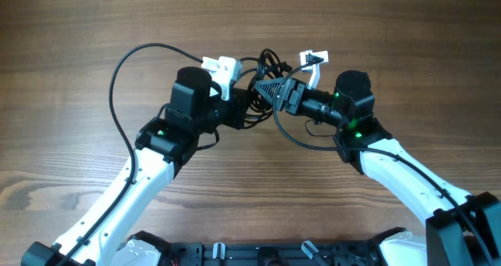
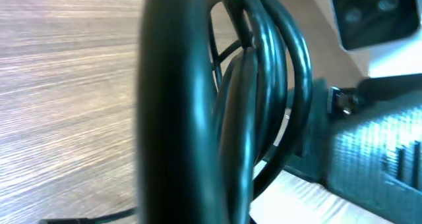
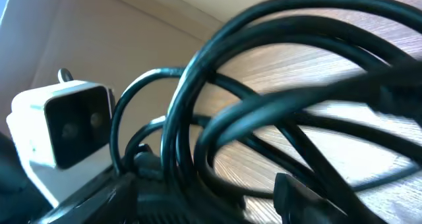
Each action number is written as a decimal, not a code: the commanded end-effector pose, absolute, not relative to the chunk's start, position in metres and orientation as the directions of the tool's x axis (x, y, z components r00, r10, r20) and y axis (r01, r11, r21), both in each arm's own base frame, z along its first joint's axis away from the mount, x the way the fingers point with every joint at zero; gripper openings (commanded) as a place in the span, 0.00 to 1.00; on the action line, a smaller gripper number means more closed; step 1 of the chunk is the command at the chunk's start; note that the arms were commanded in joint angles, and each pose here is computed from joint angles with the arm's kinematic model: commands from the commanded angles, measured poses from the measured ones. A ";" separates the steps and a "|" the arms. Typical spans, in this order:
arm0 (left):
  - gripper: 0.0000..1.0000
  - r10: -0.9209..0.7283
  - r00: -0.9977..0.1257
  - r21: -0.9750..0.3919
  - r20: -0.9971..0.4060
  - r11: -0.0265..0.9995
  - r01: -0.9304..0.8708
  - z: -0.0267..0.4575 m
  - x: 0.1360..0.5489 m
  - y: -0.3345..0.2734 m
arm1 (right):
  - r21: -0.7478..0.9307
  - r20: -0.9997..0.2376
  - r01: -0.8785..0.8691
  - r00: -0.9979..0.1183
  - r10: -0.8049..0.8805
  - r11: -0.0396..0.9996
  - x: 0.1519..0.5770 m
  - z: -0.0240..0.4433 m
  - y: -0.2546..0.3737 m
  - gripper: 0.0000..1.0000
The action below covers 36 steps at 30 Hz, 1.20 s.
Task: Untangle cables
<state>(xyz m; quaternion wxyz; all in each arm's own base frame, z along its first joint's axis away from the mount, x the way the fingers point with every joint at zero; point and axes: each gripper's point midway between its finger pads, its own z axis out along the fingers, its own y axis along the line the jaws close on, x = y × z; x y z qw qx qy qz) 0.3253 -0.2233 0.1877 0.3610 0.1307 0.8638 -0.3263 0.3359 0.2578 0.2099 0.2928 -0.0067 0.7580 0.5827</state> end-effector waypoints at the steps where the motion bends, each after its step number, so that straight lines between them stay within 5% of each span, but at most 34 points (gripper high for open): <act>1: 0.04 0.008 -0.693 -0.486 -0.721 0.707 0.514 0.196 0.317 -0.240 | 0.870 -0.466 -0.355 -0.819 0.335 0.343 0.341 0.205 0.259 0.67; 4: 0.04 0.012 -0.692 -0.486 -0.722 0.704 0.519 0.197 0.315 -0.242 | 0.870 -0.463 -0.348 -0.819 0.339 0.349 0.343 0.202 0.259 0.60; 9: 0.04 0.012 -0.691 -0.485 -0.722 0.705 0.518 0.197 0.316 -0.242 | 0.870 -0.464 -0.344 -0.815 0.347 0.354 0.344 0.202 0.258 0.15; 11: 0.04 0.006 -0.688 -0.474 -0.726 0.720 0.507 0.196 0.318 -0.239 | 0.870 -0.463 -0.344 -0.816 0.346 0.354 0.344 0.202 0.258 0.05; 28: 0.04 -0.048 -0.638 -0.346 -0.769 0.870 0.352 0.189 0.347 -0.204 | 0.872 -0.462 -0.355 -0.824 0.328 0.337 0.340 0.204 0.260 0.04; 36: 0.04 -0.042 -0.652 -0.276 -0.757 0.925 0.261 0.176 0.350 -0.183 | 0.874 -0.485 -0.446 -0.828 0.280 0.194 0.324 0.237 0.270 0.04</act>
